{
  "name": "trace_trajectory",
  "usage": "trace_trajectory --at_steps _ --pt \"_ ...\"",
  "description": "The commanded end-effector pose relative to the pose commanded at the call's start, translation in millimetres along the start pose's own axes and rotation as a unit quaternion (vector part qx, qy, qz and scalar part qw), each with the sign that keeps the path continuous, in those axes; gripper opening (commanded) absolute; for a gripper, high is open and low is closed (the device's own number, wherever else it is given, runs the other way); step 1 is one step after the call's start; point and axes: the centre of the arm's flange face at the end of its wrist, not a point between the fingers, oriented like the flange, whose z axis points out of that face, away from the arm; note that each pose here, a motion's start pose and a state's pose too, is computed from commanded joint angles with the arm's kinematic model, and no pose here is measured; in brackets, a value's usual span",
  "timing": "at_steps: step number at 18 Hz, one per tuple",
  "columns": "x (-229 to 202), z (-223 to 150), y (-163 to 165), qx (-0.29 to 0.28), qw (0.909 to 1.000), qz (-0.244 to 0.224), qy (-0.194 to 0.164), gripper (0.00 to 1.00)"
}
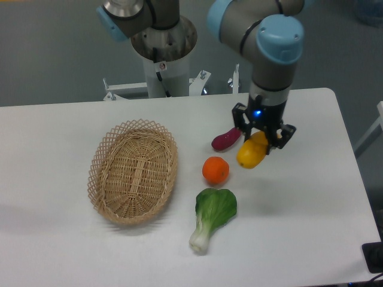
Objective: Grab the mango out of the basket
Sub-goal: 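Lift the mango out of the basket and carry it beside the sweet potato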
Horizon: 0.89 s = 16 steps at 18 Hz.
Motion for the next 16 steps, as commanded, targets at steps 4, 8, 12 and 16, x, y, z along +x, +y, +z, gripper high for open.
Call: trace_trajectory --at_steps 4,8,12,16 --pt "-3.9 -1.9 6.3 0.000 1.0000 0.001 -0.003 0.43" --pt "-8.8 -5.9 8.6 0.001 1.0000 -0.002 -0.008 0.43" --pt "-8.6 -5.1 9.4 0.001 1.0000 -0.002 -0.006 0.43" --pt "-8.5 -5.1 8.5 0.006 1.0000 -0.002 -0.005 0.43"
